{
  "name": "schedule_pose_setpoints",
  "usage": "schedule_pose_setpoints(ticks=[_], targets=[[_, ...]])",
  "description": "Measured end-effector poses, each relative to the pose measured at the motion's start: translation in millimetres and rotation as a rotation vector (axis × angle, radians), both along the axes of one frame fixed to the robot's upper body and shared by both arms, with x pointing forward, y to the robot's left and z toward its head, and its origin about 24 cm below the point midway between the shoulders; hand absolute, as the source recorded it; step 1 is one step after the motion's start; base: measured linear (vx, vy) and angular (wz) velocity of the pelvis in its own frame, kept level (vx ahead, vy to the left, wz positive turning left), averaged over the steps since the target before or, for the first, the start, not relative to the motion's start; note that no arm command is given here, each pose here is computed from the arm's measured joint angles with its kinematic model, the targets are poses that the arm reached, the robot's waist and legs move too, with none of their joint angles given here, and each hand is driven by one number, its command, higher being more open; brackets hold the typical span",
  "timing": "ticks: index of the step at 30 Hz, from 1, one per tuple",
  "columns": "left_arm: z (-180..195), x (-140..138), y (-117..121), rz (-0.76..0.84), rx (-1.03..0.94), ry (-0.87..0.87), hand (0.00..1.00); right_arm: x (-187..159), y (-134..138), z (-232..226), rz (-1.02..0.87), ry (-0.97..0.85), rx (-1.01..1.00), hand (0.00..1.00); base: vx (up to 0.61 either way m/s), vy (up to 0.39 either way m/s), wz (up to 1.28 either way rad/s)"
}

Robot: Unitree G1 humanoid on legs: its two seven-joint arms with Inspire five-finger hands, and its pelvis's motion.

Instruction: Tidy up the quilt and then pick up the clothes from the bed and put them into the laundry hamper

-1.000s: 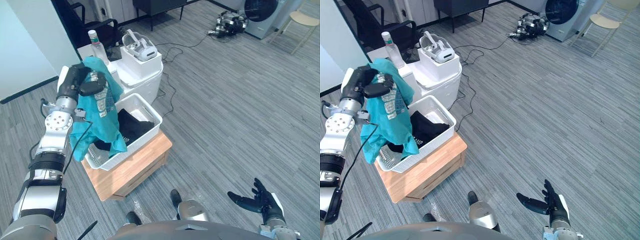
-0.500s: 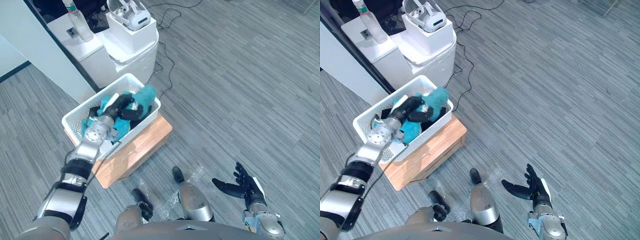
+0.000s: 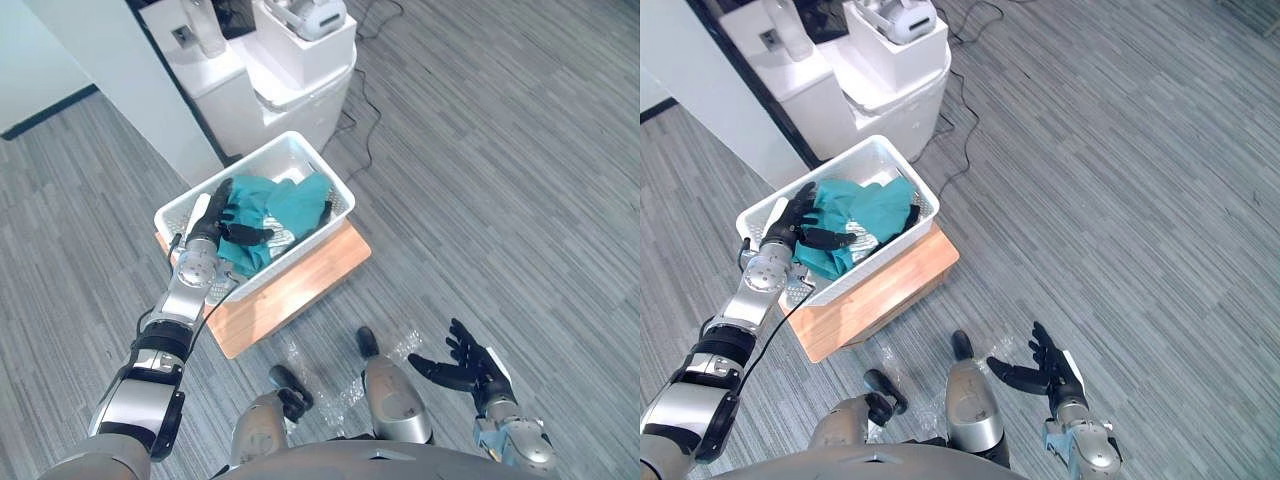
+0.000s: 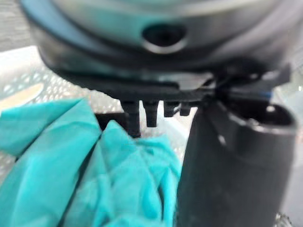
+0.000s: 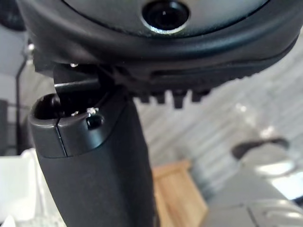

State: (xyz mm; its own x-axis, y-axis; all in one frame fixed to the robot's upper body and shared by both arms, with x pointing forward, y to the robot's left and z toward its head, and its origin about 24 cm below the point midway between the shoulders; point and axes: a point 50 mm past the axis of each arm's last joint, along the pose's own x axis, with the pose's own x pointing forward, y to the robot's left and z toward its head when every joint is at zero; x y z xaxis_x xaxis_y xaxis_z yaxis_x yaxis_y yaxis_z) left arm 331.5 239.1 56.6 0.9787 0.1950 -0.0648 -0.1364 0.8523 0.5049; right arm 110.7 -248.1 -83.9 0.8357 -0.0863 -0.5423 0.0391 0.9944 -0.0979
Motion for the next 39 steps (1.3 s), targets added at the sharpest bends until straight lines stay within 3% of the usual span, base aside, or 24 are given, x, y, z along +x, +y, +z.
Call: schedule_pose_setpoints(ticks=[4,12,21,26,29,31,34,37,39], targets=[[23.4,-5.5,20.8,0.064,-0.082,-0.115,1.0,-22.0,3.0,-11.4,0.009,0.067,0.022,1.0,-0.01,-0.031,0.15],[45.1,-21.0,61.3,0.169,-0.215,-0.274,1.0,-30.3,0.7,-23.5,0.047,0.125,-0.03,1.0,-0.02,-0.047,0.21],[25.1,-64.2,97.7,0.275,-0.515,-0.305,1.0,-22.9,0.3,-33.5,0.108,0.198,-0.05,1.0,-0.03,-0.021,0.25],[-50.3,-121.2,104.7,0.439,-0.706,-0.086,1.0,-10.6,13.5,-45.1,0.14,0.261,0.0,1.0,0.02,-0.017,0.47],[-123.4,-191.4,97.8,0.659,-0.89,0.155,1.0,-3.3,25.8,-53.5,0.164,0.296,0.043,1.0,0.03,-0.01,0.44],[-166.6,-261.7,79.6,0.813,-0.983,0.348,1.0,0.3,32.6,-57.4,0.166,0.311,0.072,1.0,0.05,-0.011,0.44],[-193.4,-331.6,50.6,0.948,-1.067,0.523,1.0,4.1,38.6,-60.2,0.167,0.321,0.102,1.0,0.02,0.005,0.38],[-206.0,-365.0,22.9,0.942,-1.097,0.688,1.0,12.5,42.3,-59.4,0.135,0.299,0.124,1.0,-0.06,0.026,0.29],[-211.0,-366.3,6.8,0.854,-1.087,0.771,1.0,12.5,42.9,-59.6,0.089,0.288,0.143,1.0,-0.06,0.029,0.17]])
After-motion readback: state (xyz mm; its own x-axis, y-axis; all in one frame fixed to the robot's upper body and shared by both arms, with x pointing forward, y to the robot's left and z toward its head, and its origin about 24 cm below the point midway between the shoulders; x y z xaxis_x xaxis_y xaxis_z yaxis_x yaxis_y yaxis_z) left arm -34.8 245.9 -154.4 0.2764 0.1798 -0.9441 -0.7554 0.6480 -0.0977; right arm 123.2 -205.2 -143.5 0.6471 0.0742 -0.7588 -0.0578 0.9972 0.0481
